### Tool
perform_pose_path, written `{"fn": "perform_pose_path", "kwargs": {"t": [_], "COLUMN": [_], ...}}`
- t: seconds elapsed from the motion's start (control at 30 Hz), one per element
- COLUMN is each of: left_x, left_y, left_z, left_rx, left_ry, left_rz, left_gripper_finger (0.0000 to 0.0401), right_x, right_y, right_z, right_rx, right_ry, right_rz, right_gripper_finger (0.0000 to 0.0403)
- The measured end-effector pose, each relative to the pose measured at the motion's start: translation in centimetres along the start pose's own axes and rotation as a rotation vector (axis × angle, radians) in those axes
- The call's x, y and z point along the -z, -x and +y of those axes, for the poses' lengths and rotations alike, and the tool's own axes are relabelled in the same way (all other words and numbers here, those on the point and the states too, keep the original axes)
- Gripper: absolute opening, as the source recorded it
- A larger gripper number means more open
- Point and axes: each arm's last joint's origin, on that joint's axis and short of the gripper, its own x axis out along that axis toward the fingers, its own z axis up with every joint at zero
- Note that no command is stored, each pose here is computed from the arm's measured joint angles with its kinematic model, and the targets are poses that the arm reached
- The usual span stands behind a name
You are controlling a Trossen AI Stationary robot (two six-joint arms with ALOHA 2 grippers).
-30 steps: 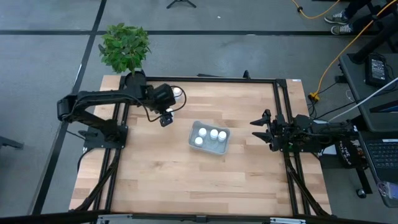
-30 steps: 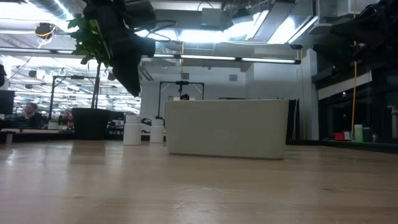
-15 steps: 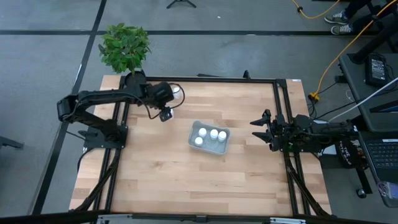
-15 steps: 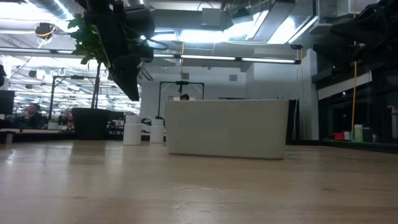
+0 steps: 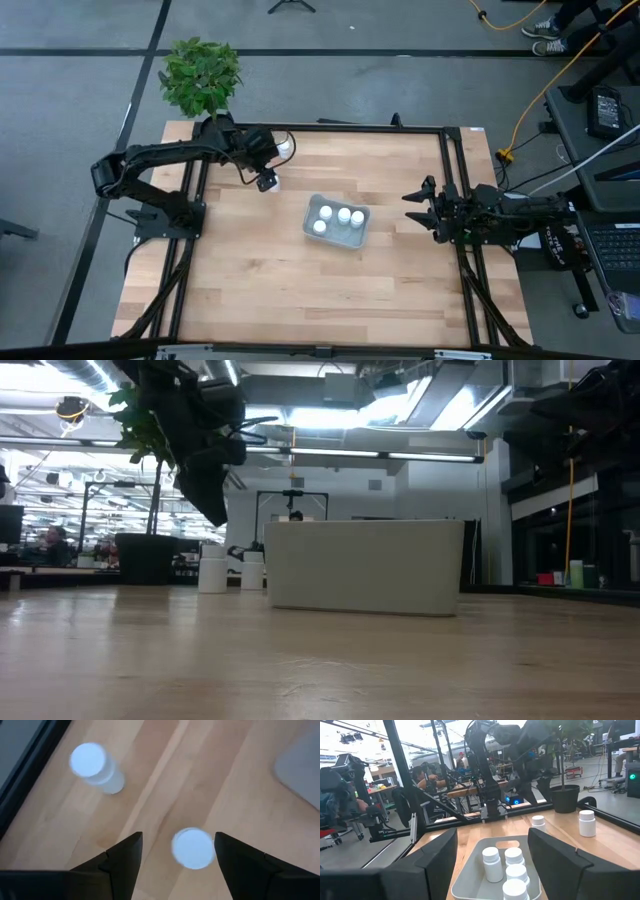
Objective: Pick and place pill bottles into a basket
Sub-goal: Put the bottom white large pill bottle into the bin
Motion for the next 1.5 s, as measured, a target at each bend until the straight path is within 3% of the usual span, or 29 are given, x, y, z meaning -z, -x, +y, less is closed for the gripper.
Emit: {"fn": "perform_pose_path", "kwargs": {"t": [0.2, 0.6, 1.13, 1.5], "left_x": [0.4, 0.7, 1.0, 0.7], "left_y": [-0.3, -0.5, -0.9, -5.0], "left_z": [0.4, 0.5, 0.6, 0.7], "left_rx": [-0.004, 0.088, 0.115, 0.133], "left_ry": [0.011, 0.023, -0.012, -0.043], "left_rz": [0.016, 0.038, 0.075, 0.150], "left_gripper_finger": [0.0242, 0.0245, 0.0338, 0.0343], "right_x": [0.0, 0.0, 0.0, 0.0], "right_y": [0.0, 0.0, 0.0, 0.0], "right_z": [0.0, 0.0, 0.0, 0.0], "right_rx": [0.000, 0.000, 0.000, 0.000], "right_ry": [0.000, 0.000, 0.000, 0.000], "right_rz": [0.000, 0.000, 0.000, 0.000], "right_gripper_finger": [0.0245, 0.0245, 0.0245, 0.0245]}}
